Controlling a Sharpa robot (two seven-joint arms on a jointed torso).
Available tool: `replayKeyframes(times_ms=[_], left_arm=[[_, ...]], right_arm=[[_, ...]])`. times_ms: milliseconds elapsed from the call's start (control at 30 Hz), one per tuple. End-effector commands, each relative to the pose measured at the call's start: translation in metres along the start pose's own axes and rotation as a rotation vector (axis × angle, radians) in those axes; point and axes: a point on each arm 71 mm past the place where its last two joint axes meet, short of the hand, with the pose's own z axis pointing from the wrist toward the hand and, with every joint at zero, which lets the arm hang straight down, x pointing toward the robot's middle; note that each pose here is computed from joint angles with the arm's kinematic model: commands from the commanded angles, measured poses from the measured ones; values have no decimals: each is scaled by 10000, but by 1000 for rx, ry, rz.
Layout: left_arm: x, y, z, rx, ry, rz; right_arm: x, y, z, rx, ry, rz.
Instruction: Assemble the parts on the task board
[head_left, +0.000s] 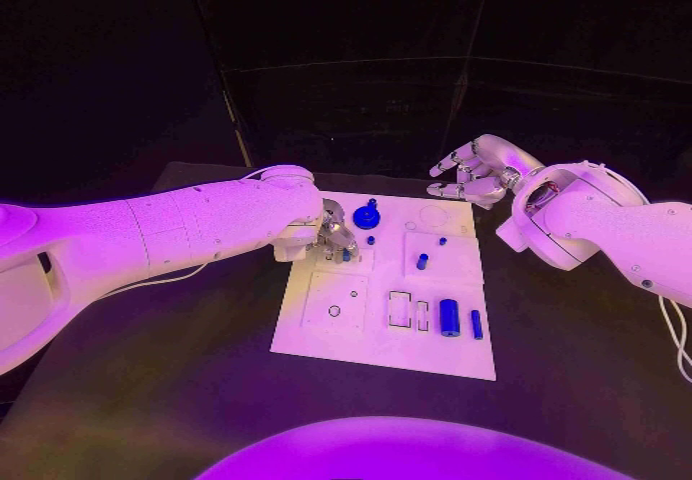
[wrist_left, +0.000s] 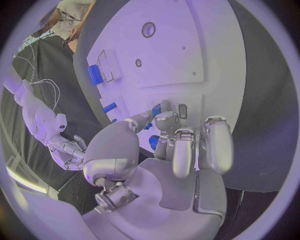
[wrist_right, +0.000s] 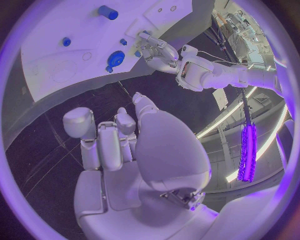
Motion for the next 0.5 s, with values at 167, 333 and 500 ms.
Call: replayKeyframes(times_ms=[167, 333, 500], left_arm=[[29, -5, 17, 2, 19, 2], [19, 3, 19, 1, 11, -3], [14, 13, 16, 3, 6, -8]], right_arm=[[-3, 16, 5, -11, 4, -2], [-4, 14, 5, -10, 4, -2], [-5, 11, 5, -9, 4, -2]])
